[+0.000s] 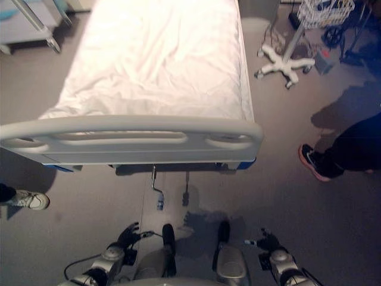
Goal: Raise the hospital bed
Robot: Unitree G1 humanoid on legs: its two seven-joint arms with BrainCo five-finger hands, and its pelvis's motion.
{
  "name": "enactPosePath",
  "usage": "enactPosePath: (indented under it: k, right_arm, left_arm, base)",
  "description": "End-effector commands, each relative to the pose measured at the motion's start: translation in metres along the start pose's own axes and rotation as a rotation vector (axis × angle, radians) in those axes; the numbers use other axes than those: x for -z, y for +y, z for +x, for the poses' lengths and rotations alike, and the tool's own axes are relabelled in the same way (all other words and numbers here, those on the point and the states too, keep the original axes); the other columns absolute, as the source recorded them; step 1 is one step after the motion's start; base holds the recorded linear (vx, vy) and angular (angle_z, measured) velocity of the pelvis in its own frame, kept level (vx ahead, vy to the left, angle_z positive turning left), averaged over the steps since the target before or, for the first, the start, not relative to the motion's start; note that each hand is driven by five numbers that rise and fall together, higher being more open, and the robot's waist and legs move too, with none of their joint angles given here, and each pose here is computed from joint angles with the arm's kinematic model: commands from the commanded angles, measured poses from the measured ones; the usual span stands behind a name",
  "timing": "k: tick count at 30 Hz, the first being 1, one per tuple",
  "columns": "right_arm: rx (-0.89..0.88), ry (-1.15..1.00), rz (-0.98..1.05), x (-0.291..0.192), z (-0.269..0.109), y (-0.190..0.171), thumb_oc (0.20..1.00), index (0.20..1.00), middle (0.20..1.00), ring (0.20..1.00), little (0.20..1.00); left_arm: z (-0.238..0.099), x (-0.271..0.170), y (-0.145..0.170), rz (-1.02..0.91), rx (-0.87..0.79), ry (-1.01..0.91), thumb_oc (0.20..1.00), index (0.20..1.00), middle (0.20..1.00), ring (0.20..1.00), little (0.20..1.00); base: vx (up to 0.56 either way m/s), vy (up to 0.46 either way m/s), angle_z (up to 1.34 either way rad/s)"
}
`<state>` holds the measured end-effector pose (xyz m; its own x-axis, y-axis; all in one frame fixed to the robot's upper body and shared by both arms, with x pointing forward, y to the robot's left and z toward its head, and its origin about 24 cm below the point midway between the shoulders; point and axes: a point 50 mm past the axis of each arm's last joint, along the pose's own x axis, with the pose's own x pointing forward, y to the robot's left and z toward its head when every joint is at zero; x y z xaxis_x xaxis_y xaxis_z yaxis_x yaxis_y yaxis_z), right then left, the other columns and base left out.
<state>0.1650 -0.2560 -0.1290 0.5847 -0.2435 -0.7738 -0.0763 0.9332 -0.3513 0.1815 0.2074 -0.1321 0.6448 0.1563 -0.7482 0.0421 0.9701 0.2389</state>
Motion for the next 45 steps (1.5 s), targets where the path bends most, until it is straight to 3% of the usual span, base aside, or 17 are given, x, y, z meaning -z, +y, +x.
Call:
enactPosePath:
  k: [1,7,8,13,20,21,24,28,29,45]
  right_arm:
    - [0.011,-0.184,-0.059,-0.048,0.005,0.003,1.000,1.000,1.000,1.000,1.000]
    - [0.039,-0.276,-0.062,-0.077,0.005,-0.003,1.000,1.000,1.000,1.000,1.000]
    - [0.057,-0.354,-0.071,-0.101,0.004,-0.006,1.000,1.000,1.000,1.000,1.000]
    - [0.074,-0.499,-0.084,-0.140,-0.003,-0.011,1.000,1.000,1.000,1.000,1.000]
    - [0.085,-0.555,-0.071,-0.155,-0.007,-0.014,1.000,1.000,1.000,1.000,1.000]
    - [0.106,-0.663,-0.064,-0.181,-0.017,-0.021,1.000,1.000,1.000,1.000,1.000]
    - [0.120,-0.736,-0.060,-0.197,-0.025,-0.027,1.000,1.000,1.000,1.000,1.000]
    - [0.120,-0.736,-0.060,-0.197,-0.025,-0.027,1.000,1.000,1.000,1.000,1.000]
    - [0.122,-0.828,-0.072,-0.216,-0.036,-0.027,1.000,1.000,1.000,1.000,1.000]
    - [0.095,-0.923,-0.120,-0.234,-0.047,-0.017,1.000,1.000,1.000,1.000,1.000]
  left_arm:
    - [0.007,-0.037,0.027,-0.064,-0.112,-0.119,1.000,1.000,1.000,1.000,1.000]
    - [0.010,-0.067,0.034,-0.070,-0.144,-0.202,1.000,1.000,1.000,1.000,1.000]
    - [0.011,-0.094,0.040,-0.086,-0.169,-0.278,1.000,1.000,1.000,1.000,1.000]
    - [0.008,-0.132,0.055,-0.110,-0.218,-0.391,1.000,1.000,1.000,1.000,1.000]
    - [0.005,-0.149,0.062,-0.109,-0.238,-0.439,1.000,1.000,1.000,1.000,1.000]
    - [-0.002,-0.181,0.083,-0.120,-0.299,-0.527,1.000,1.000,1.000,1.000,1.000]
    - [-0.011,-0.204,0.097,-0.141,-0.336,-0.601,1.000,1.000,1.000,1.000,1.000]
    - [-0.011,-0.204,0.097,-0.141,-0.336,-0.601,1.000,1.000,1.000,1.000,1.000]
    - [-0.026,-0.236,0.118,-0.156,-0.404,-0.694,1.000,1.000,1.000,1.000,1.000]
    - [-0.036,-0.255,0.132,-0.135,-0.468,-0.732,1.000,1.000,1.000,1.000,1.000]
  base:
    - [-0.11,0.000,-0.09]
    - [-0.10,-0.008,-0.06]
    - [-0.10,-0.016,-0.01]
    - [-0.09,-0.009,-0.02]
    - [-0.04,-0.016,-0.03]
    - [-0.12,-0.034,-0.02]
    - [-0.07,-0.023,-0.04]
    - [0.01,-0.011,0.00]
    - [0.05,-0.053,-0.07]
    - [0.01,-0.013,-0.03]
